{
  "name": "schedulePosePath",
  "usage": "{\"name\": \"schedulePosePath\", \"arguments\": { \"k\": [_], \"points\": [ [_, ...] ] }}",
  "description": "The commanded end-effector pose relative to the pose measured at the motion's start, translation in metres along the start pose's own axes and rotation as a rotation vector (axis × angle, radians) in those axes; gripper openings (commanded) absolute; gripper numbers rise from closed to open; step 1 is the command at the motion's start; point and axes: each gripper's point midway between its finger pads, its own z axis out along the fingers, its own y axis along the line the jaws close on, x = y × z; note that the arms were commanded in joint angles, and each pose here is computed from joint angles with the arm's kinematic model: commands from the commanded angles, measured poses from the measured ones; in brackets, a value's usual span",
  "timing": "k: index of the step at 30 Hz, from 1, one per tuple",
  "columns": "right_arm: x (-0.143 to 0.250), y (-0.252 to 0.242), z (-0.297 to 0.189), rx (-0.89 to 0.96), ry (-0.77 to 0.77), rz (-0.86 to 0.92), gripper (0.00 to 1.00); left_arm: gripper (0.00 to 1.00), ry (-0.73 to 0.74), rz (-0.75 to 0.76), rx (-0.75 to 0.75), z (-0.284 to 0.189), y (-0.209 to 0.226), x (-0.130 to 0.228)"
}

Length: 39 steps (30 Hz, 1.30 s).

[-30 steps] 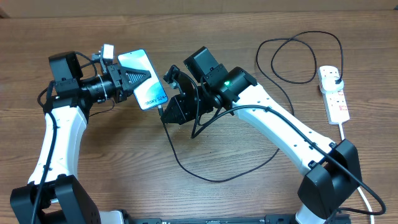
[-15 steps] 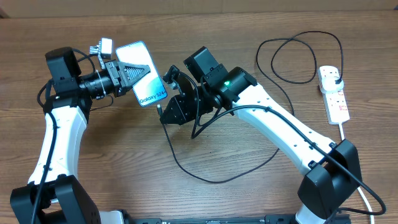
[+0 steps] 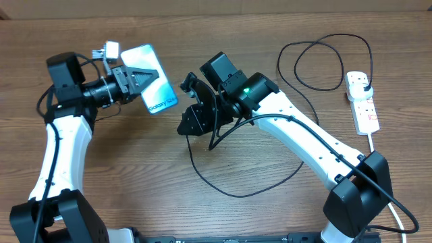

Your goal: Plug charger to phone and switch on socket

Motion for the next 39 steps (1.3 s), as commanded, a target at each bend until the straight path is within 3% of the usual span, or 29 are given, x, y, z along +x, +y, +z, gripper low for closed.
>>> {"name": "schedulePosePath", "arguments": {
  "k": [1,2,4,14,23,25,26,30,31,35,37,39],
  "points": [
    [-0.006,-0.013,-0.002,0.073,-0.026,-0.005,0.48,0.04,-0.112,0.017,-0.101,-0.024,0.013,-0.021],
    [-0.007,-0.017,-0.003,0.098,-0.034,-0.005,0.59,0.04,-0.128,-0.011,-0.128,-0.030,0.021,-0.023],
    [-0.010,-0.024,-0.003,0.139,-0.051,-0.009,0.68,0.04,-0.148,-0.062,-0.175,-0.038,0.034,-0.023],
    [-0.035,-0.055,0.004,0.329,-0.156,-0.001,0.73,0.04,-0.149,-0.155,-0.309,-0.053,0.064,-0.010],
    [-0.021,-0.075,0.063,0.458,-0.086,-0.035,0.74,0.06,-0.168,-0.174,-0.376,-0.057,0.076,-0.010],
    [-0.020,-0.082,0.080,0.494,-0.081,-0.055,0.82,0.07,-0.165,-0.182,-0.382,-0.057,0.077,-0.008],
    [-0.020,-0.084,0.087,0.504,-0.080,-0.063,0.97,0.07,-0.163,-0.187,-0.385,-0.058,0.078,-0.007],
    [-0.015,-0.093,0.113,0.499,-0.056,-0.072,1.00,0.07,-0.155,-0.192,-0.390,-0.058,0.079,-0.004],
    [-0.013,-0.097,0.117,0.504,-0.045,-0.068,0.95,0.07,-0.153,-0.192,-0.391,-0.058,0.079,-0.004],
    [-0.001,-0.109,0.124,0.527,0.002,-0.048,0.53,0.07,-0.145,-0.187,-0.394,-0.058,0.080,-0.002],
    [0.002,-0.113,0.124,0.539,0.013,-0.042,0.44,0.07,-0.144,-0.183,-0.394,-0.058,0.080,-0.002],
    [0.005,-0.116,0.124,0.551,0.019,-0.039,0.41,0.07,-0.144,-0.184,-0.394,-0.058,0.080,-0.002]
  ]
}}
